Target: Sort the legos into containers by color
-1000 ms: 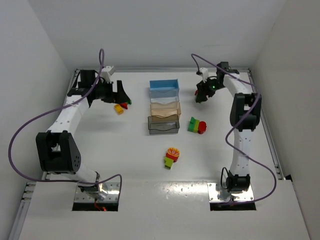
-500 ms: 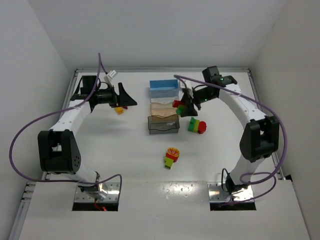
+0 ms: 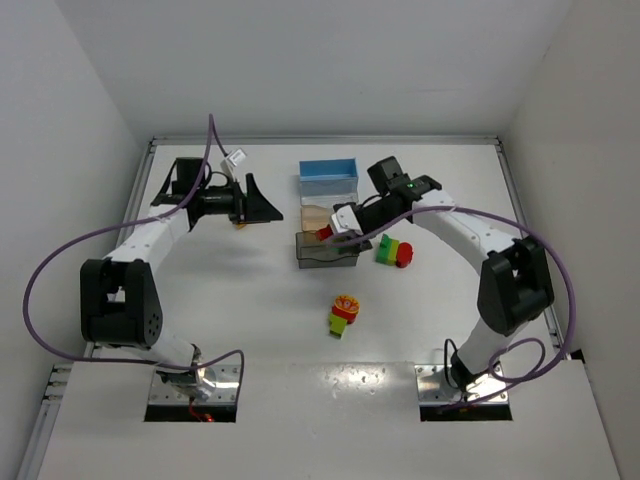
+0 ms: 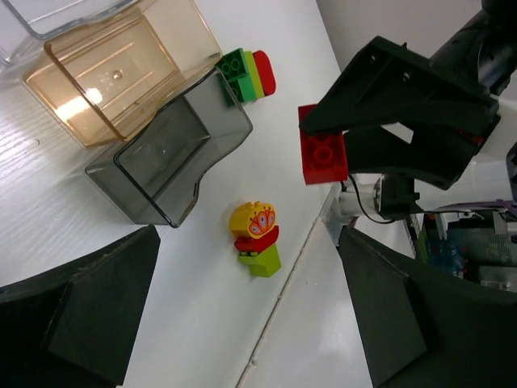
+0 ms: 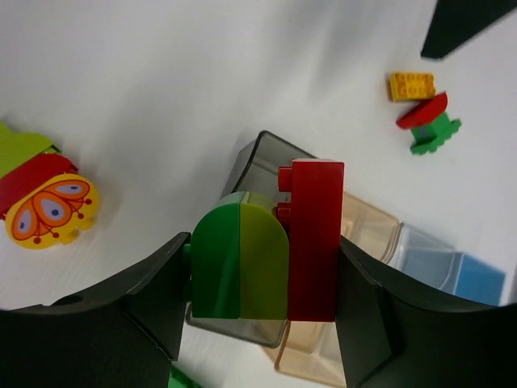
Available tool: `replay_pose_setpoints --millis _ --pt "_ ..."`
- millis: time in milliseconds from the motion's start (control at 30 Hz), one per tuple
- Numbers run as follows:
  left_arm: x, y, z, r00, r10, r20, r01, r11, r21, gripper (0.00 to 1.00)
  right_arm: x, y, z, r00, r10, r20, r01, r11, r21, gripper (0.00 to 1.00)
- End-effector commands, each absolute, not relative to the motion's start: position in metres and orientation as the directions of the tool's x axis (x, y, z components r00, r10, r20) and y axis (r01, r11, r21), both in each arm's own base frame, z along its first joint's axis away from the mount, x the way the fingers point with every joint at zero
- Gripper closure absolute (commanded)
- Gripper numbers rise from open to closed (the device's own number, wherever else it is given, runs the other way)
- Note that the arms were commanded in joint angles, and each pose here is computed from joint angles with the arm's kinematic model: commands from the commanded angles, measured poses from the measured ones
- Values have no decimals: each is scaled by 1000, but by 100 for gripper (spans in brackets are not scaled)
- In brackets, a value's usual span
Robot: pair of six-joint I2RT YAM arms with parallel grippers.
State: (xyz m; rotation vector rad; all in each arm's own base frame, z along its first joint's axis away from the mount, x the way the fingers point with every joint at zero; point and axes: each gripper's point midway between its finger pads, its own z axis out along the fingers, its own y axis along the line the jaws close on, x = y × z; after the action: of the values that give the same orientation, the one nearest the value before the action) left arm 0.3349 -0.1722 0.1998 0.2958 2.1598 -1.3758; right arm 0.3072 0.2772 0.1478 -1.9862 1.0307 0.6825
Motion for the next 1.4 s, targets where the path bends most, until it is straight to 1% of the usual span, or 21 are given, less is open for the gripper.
replay_pose_setpoints --millis 0,133,200,300,367,400,667,833,1000,1033,1200,1367 --pt "328 -183 214 -795 -83 -601 523 409 -748 0 305 298 177 738 -269 -619 -668 -423 -613 70" --pt "329 -194 214 -794 -58 -605 537 400 -743 0 304 308 185 774 -234 -588 -625 -431 -651 70" --pt "328 -197 211 -800 -50 -597 533 396 -748 0 304 314 183 780 -223 -585 -616 -441 -653 70" --pt "323 -206 208 -802 -24 -597 545 382 -747 0 304 322 195 790 -193 -582 -600 -439 -669 70" --pt "322 -210 208 -791 -6 -611 563 384 -732 0 301 326 190 783 -189 -592 -604 -458 -653 70" --pt "319 -215 208 -791 7 -611 569 375 -732 0 303 327 195 796 -180 -578 -589 -456 -668 70" --pt "314 -223 205 -776 45 -629 597 378 -708 1 292 342 189 815 -132 -564 -547 -498 -673 70" --pt "314 -223 209 -770 46 -636 605 367 -707 5 294 347 186 824 -125 -553 -531 -512 -675 70" --pt "309 -228 211 -765 61 -641 620 342 -707 13 298 346 176 828 -138 -543 -526 -526 -668 70" --pt "309 -228 211 -765 61 -641 620 341 -707 16 298 347 172 824 -141 -549 -531 -530 -661 70" --pt "304 -235 211 -758 82 -648 634 326 -701 18 300 353 173 834 -128 -537 -516 -527 -675 70" --pt "303 -237 203 -769 96 -632 624 325 -711 18 306 356 178 843 -121 -523 -503 -518 -691 70"
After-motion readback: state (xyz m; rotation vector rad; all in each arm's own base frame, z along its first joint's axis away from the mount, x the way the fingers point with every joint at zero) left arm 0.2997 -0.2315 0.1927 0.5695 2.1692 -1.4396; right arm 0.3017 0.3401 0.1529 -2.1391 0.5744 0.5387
